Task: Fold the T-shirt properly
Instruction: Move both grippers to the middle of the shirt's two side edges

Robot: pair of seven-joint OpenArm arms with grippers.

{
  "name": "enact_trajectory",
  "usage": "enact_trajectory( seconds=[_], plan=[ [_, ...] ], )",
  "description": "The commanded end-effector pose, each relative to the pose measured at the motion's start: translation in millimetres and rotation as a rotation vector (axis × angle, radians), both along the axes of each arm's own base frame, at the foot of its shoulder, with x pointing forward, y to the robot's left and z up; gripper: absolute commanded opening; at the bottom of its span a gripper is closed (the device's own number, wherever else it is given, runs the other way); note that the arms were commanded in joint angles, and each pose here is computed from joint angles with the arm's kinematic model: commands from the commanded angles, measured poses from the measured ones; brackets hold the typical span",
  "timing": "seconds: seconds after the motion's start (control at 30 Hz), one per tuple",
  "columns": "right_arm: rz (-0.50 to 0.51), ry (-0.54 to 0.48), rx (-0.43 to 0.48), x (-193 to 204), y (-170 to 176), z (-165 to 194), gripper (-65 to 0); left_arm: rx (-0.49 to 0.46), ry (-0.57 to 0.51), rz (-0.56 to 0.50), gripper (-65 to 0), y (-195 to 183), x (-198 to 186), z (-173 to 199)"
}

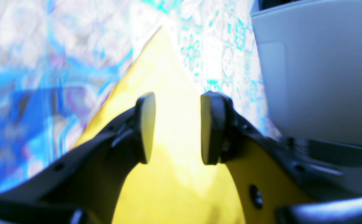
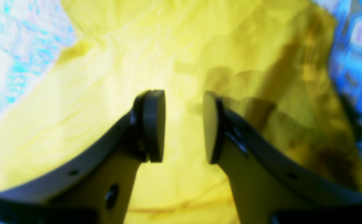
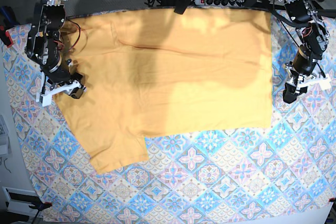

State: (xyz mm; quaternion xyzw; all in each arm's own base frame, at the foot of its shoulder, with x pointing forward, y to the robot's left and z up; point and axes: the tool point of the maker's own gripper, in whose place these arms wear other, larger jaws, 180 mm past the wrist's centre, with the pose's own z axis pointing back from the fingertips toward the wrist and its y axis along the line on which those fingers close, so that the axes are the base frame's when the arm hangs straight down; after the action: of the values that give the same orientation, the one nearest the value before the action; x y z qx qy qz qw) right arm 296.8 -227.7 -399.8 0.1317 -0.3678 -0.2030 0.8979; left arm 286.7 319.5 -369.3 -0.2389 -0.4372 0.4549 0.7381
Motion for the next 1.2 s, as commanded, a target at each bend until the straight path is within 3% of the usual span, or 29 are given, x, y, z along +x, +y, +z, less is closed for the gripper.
enact_trajectory(
  seconds=[0.0,0.3,0.47,1.17],
  plan=[
    [0.025,-0.060,-0.027,16.3,0.8,16.8,-45.3,0.038,-0.032,-0.009,-40.9,5.4,13.3,13.1],
    [0.134,-0.055,-0.198,35.5,15.6,18.7,-45.3,0.270,0.092,-0.117,-40.9,-6.2,71.3,3.6],
    [0.136,-0.050,-0.219,35.1,14.0,17.9,-45.3,0.343,0.191,-0.150,-40.9,-4.7,89.2,-13.6],
    [0.135,-0.055,-0.221,35.3,13.7,19.2,-45.3,0.390,0.296,-0.107,-40.9,6.1,101.6,-59.0]
  ],
)
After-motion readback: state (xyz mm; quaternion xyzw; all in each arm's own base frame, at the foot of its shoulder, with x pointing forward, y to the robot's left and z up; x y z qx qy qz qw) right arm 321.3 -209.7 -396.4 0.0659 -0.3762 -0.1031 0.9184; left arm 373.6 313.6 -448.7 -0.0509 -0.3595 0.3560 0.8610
